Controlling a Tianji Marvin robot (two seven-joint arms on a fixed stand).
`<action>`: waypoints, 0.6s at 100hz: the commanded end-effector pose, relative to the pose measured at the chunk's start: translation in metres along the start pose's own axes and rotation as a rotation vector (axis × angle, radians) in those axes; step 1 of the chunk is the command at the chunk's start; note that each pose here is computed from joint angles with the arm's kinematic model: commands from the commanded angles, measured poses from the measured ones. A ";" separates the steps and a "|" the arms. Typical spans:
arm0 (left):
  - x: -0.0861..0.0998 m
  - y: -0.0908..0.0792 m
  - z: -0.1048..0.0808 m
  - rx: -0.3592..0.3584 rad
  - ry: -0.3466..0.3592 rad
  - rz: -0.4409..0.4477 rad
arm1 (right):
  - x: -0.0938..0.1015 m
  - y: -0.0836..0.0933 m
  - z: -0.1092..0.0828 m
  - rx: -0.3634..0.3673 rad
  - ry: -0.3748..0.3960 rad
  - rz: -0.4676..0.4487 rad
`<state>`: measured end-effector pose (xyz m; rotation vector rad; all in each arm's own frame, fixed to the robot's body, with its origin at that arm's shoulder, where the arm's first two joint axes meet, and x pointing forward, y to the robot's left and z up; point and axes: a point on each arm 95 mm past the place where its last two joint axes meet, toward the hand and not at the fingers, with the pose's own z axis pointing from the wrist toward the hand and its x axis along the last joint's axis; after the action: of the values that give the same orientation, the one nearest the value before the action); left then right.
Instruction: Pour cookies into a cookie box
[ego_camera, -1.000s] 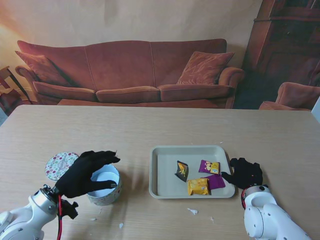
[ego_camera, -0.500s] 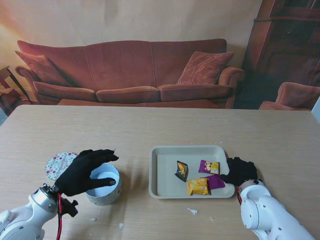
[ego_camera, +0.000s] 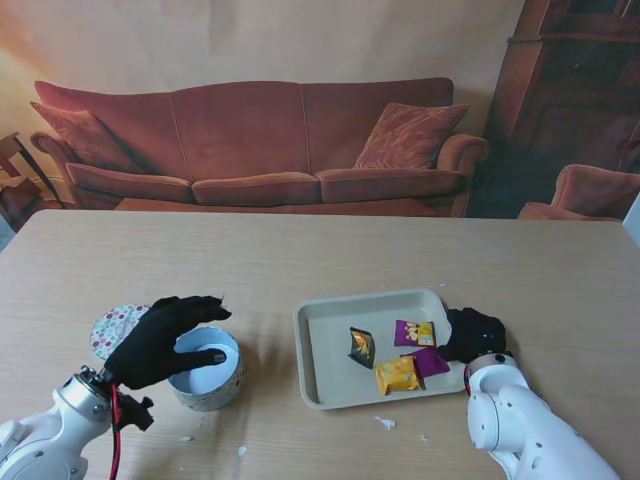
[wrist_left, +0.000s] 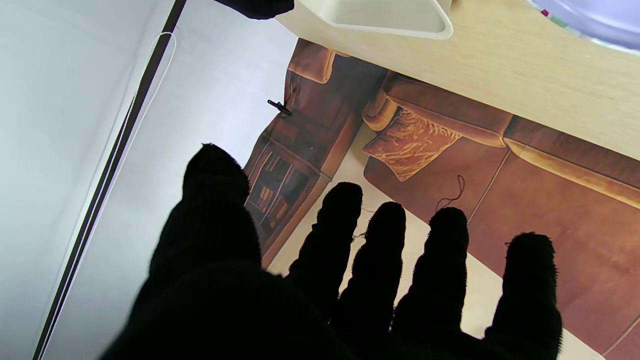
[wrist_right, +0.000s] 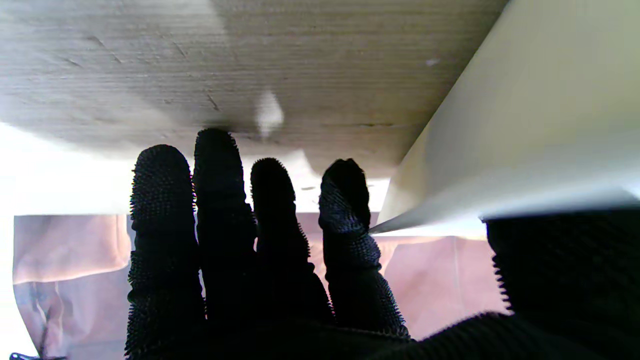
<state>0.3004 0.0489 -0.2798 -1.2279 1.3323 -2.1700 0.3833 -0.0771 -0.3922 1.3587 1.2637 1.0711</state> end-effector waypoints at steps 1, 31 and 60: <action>0.000 0.002 -0.001 -0.007 -0.007 -0.009 | 0.001 -0.028 -0.009 0.088 -0.023 0.024; -0.002 0.000 -0.002 0.005 -0.017 -0.015 | -0.002 -0.034 -0.011 0.119 -0.028 0.202; -0.005 -0.001 -0.003 0.018 -0.028 -0.019 | 0.006 -0.029 -0.010 0.044 -0.092 0.480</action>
<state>0.3017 0.0541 -0.2795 -1.2468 1.2886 -2.1733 0.3877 -0.0843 -0.3895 1.6574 0.8327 1.3364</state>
